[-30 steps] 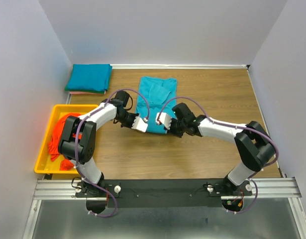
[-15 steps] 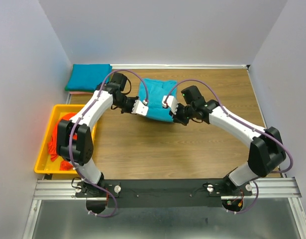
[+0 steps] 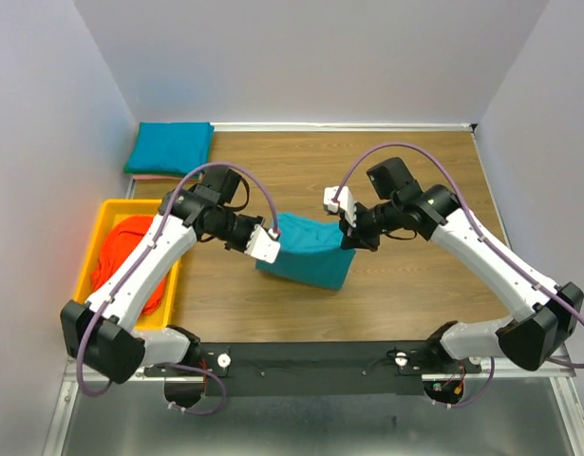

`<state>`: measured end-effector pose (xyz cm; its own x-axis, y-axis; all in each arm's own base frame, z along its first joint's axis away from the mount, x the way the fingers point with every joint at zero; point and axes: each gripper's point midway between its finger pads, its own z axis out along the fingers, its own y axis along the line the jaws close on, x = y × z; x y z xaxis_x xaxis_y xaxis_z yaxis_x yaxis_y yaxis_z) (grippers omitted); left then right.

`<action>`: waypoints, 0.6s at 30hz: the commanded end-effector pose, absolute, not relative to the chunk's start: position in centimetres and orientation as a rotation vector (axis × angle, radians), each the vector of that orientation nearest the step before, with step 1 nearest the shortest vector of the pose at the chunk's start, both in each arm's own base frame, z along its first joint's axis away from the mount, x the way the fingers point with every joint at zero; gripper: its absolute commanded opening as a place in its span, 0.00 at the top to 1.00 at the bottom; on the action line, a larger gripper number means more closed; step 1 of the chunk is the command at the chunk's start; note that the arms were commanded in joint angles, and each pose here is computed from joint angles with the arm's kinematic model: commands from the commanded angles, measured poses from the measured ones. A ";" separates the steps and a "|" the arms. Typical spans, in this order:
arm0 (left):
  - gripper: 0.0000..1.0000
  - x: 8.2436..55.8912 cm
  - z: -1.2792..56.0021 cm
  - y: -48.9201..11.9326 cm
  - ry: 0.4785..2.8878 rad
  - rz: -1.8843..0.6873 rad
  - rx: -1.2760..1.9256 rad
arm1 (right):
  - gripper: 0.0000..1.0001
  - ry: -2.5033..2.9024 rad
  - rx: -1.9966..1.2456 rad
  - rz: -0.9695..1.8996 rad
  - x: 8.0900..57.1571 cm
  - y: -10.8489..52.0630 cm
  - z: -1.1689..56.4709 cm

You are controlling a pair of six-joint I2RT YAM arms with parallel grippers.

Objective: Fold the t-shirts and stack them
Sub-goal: Fold the tshirt

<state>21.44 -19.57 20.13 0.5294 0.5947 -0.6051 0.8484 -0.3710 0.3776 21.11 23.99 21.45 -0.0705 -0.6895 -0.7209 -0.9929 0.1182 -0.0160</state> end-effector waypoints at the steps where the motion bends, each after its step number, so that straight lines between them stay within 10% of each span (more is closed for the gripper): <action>1: 1.00 24.8 19.4 -20.0 1.291 -0.531 2.061 | 0.99 1.919 -1.660 0.685 22.3 22.2 19.3; 18: 0.93 38.2 6.5 -21.1 1.664 -0.673 1.916 | 0.99 2.197 -1.540 0.734 31.3 22.1 5.4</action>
